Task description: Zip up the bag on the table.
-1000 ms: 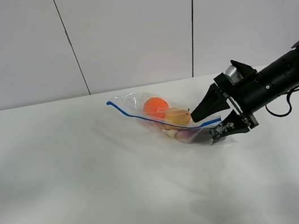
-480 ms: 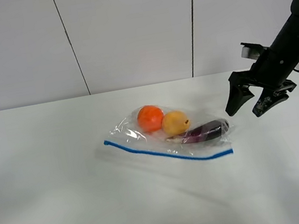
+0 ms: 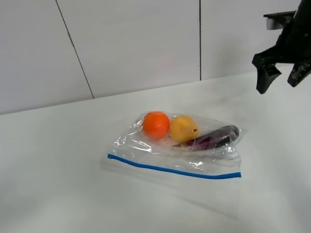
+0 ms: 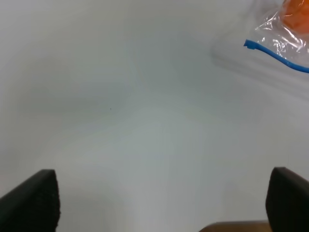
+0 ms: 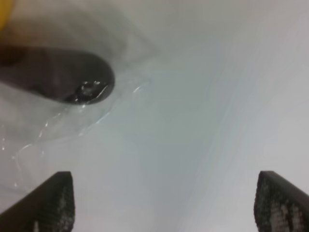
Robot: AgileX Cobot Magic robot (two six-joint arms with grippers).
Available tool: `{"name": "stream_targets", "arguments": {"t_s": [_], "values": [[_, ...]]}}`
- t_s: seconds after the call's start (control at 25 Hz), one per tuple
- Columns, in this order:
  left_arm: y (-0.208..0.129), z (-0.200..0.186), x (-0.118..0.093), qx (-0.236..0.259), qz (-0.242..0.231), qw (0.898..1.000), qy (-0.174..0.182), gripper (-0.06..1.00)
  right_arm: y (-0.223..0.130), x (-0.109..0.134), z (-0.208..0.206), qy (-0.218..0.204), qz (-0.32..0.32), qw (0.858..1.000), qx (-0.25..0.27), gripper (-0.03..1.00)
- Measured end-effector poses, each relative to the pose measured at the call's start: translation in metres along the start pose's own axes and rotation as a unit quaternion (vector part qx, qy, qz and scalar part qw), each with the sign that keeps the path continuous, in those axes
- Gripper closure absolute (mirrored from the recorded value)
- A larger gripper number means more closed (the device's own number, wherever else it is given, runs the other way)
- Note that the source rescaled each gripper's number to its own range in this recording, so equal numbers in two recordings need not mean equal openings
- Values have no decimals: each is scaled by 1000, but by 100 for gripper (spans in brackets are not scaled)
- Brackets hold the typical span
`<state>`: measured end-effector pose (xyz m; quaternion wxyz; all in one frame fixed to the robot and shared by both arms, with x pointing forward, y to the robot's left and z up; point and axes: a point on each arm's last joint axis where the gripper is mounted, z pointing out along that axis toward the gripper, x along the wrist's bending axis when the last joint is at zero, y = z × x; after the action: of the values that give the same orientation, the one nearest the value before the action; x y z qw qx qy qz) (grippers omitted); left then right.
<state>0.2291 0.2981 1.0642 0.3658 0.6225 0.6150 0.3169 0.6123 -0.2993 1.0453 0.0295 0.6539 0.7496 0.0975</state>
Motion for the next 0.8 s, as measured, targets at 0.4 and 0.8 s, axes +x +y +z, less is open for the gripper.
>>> {"name": "stream_targets", "arguments": {"t_s": [0.4,0.8], "values": [[-6,-7,3,-28,-15,999,14,-6,-26,4,-7,0,5,1000,13,10],[-6,-7,3,-28,-16,999,14,-6,-99,19,-41,-4,14,1000,-2,10]]}}
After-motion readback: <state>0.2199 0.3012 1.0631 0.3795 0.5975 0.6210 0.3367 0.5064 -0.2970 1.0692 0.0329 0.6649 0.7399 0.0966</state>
